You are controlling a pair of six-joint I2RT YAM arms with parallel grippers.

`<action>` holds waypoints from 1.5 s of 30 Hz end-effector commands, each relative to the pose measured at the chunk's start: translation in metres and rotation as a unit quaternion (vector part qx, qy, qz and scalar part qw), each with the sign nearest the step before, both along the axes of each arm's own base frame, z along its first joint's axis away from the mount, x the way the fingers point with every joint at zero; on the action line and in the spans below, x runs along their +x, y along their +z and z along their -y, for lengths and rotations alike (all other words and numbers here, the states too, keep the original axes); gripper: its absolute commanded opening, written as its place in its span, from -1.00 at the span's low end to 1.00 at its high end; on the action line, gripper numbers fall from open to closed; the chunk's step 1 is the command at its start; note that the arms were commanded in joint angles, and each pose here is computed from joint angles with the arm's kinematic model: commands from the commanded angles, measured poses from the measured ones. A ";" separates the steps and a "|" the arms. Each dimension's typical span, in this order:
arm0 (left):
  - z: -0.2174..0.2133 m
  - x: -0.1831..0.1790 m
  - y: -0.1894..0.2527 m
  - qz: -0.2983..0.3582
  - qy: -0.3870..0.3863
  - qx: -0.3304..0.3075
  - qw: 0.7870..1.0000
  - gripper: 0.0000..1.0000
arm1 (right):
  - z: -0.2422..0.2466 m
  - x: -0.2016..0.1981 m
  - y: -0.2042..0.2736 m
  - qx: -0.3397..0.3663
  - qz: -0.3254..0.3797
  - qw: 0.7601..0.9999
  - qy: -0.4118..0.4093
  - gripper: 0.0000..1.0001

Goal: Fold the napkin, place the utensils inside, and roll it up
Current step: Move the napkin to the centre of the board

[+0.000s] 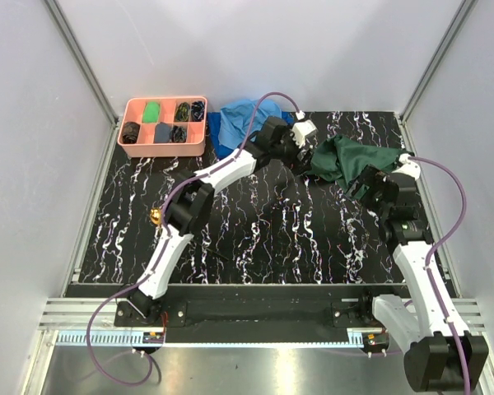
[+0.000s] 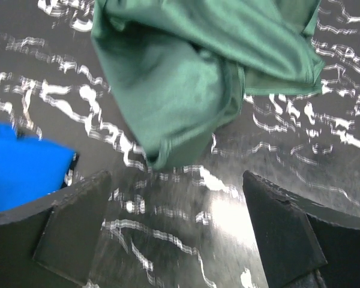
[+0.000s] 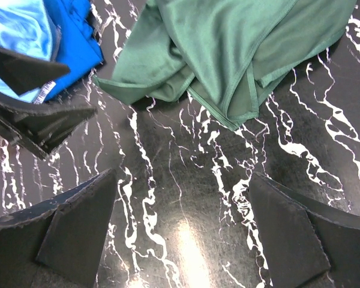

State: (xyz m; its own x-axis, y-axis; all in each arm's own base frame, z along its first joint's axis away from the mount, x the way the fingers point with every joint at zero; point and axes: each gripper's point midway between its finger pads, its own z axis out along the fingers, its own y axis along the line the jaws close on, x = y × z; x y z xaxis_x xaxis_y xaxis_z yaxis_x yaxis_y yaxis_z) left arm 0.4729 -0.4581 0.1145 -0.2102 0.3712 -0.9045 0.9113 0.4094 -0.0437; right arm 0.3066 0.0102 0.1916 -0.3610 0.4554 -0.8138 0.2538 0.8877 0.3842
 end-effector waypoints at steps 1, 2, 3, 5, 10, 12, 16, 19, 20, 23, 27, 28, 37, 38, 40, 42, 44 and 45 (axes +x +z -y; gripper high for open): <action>0.024 0.009 0.041 0.030 -0.033 -0.062 0.997 0.90 | -0.002 0.010 0.011 -0.006 0.004 1.000 0.012 1.00; 0.025 0.009 0.041 0.026 -0.033 -0.065 0.997 0.90 | -0.003 0.011 0.011 -0.005 0.004 1.000 0.014 1.00; 0.026 0.011 0.040 0.023 -0.031 -0.066 0.997 0.90 | -0.004 0.012 0.011 -0.004 0.003 1.000 0.016 1.00; 0.028 0.014 0.042 0.019 -0.026 -0.071 0.997 0.90 | -0.005 0.013 0.010 -0.003 -0.001 1.000 0.020 1.00; 0.035 0.011 0.043 -0.012 -0.028 -0.092 0.995 0.93 | -0.010 0.014 0.014 0.004 0.003 0.999 0.031 1.00; 0.037 0.008 0.041 -0.056 -0.010 -0.110 0.992 0.93 | -0.012 0.015 0.016 0.007 0.005 0.999 0.035 1.00; 0.037 0.010 0.029 -0.126 0.046 -0.130 0.982 0.88 | -0.013 0.014 0.021 0.011 0.011 0.999 0.038 0.99; 0.038 0.012 0.025 -0.159 0.076 -0.144 0.974 0.85 | -0.014 0.014 0.021 0.013 0.012 0.999 0.038 0.99; 0.038 0.013 0.025 -0.174 0.088 -0.151 0.969 0.84 | -0.018 0.013 0.022 0.019 0.013 0.999 0.049 0.99; 0.037 0.018 0.013 -0.187 0.113 -0.156 0.963 0.83 | -0.021 0.012 0.024 0.022 0.016 0.998 0.055 0.99; 0.037 0.018 0.003 -0.198 0.117 -0.154 0.961 0.79 | -0.023 0.009 0.028 0.025 0.023 0.998 0.061 0.99; 0.038 0.017 0.002 -0.200 0.116 -0.154 0.961 0.79 | -0.024 0.009 0.029 0.026 0.026 0.997 0.062 1.00; 0.040 -0.003 -0.023 -0.227 0.114 -0.123 0.959 0.47 | -0.026 0.008 0.032 0.031 0.028 0.997 0.068 0.99; 0.041 -0.005 -0.025 -0.233 0.115 -0.121 0.958 0.41 | -0.027 0.008 0.032 0.031 0.029 0.997 0.069 1.00; 0.043 -0.010 -0.031 -0.244 0.116 -0.115 0.956 0.16 | -0.027 0.007 0.033 0.031 0.029 0.997 0.069 1.00; 0.043 -0.012 -0.034 -0.253 0.118 -0.116 0.953 -0.02 | -0.027 0.007 0.032 0.032 0.029 0.997 0.068 1.00; 0.046 -0.017 -0.034 -0.254 0.113 -0.114 0.954 -0.15 | -0.027 0.007 0.031 0.032 0.028 0.997 0.069 1.00; 0.046 -0.019 -0.036 -0.255 0.110 -0.111 0.954 -0.19 | -0.027 0.007 0.030 0.032 0.027 0.997 0.068 1.00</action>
State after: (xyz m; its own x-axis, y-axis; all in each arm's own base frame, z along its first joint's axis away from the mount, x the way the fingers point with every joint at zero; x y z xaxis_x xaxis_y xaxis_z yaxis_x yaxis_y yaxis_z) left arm 0.4600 -0.4975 0.0769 -0.6979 0.0771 -0.7120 0.6331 0.5312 -0.5631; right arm 0.3095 0.0334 0.1963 -0.4267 0.4506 -0.7841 0.1512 0.8904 0.4294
